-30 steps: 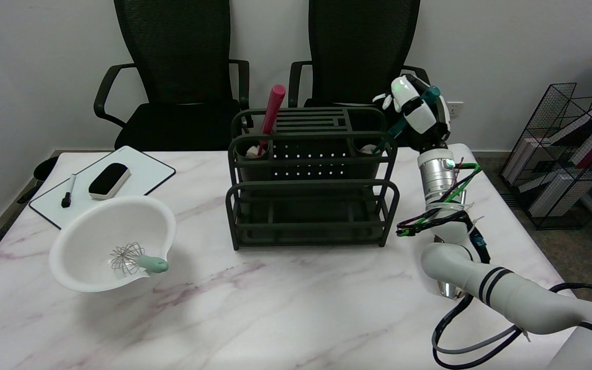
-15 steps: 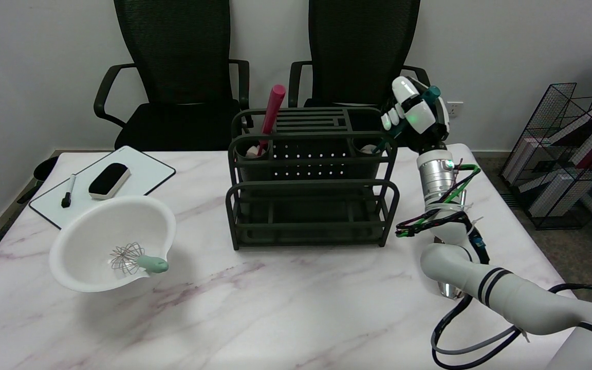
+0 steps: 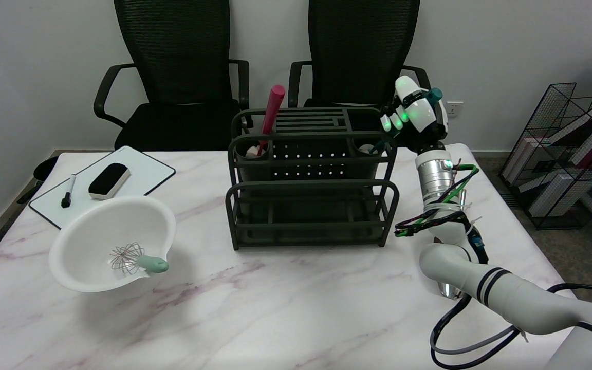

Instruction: Pick up the blue drink carton.

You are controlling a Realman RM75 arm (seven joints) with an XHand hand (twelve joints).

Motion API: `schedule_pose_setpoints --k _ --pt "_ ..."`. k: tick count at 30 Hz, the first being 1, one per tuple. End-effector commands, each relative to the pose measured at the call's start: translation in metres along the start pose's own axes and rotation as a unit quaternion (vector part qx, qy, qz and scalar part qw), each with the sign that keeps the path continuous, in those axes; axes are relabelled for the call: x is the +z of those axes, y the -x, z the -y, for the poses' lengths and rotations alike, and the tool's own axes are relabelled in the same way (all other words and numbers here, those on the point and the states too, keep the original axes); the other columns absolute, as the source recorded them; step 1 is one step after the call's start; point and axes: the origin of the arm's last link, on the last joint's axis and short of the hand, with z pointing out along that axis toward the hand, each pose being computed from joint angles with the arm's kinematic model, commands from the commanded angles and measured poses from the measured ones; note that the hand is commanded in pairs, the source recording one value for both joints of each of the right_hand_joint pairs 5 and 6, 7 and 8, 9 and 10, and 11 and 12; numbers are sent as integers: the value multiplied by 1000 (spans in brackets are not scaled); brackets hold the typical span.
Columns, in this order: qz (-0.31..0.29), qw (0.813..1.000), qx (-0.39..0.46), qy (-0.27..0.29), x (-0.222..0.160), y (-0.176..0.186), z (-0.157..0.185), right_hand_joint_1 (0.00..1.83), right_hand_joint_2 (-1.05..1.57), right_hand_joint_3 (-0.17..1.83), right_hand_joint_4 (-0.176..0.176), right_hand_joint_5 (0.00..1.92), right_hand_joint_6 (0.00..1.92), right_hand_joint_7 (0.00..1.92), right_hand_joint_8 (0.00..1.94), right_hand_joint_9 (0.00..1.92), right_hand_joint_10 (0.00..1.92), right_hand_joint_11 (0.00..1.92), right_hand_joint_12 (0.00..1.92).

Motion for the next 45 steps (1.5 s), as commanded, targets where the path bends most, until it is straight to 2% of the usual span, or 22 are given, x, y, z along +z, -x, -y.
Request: schedule_pose_setpoints --k 1,7,16,27,34,40,45 --pt "2 1000 2 6 2 4 -2 972 1124 711 0 1920 1920 1920 1920 1839 1839 1688 1688" --pt "17 1000 15 -5 6 17 4 965 1351 666 0 1920 1920 1920 1920 1867 1867 1727 1727" --pt "51 998 32 -27 17 42 19 939 1475 621 0 1920 1920 1920 1920 1908 1908 1788 1788" --pt "63 996 34 56 25 51 0 889 1546 621 0 1920 1920 1920 1920 1920 1920 1856 1856" --pt "80 992 -25 99 32 38 -1 965 1571 583 0 1920 1920 1920 1920 1920 1920 1920 1920" --pt "83 987 -79 109 43 32 10 966 1571 566 0 1920 1920 1920 1920 1920 1920 1920 1920" --pt "82 989 -84 95 50 33 20 961 1571 511 0 1920 1920 1920 1920 1920 1920 1920 1920"
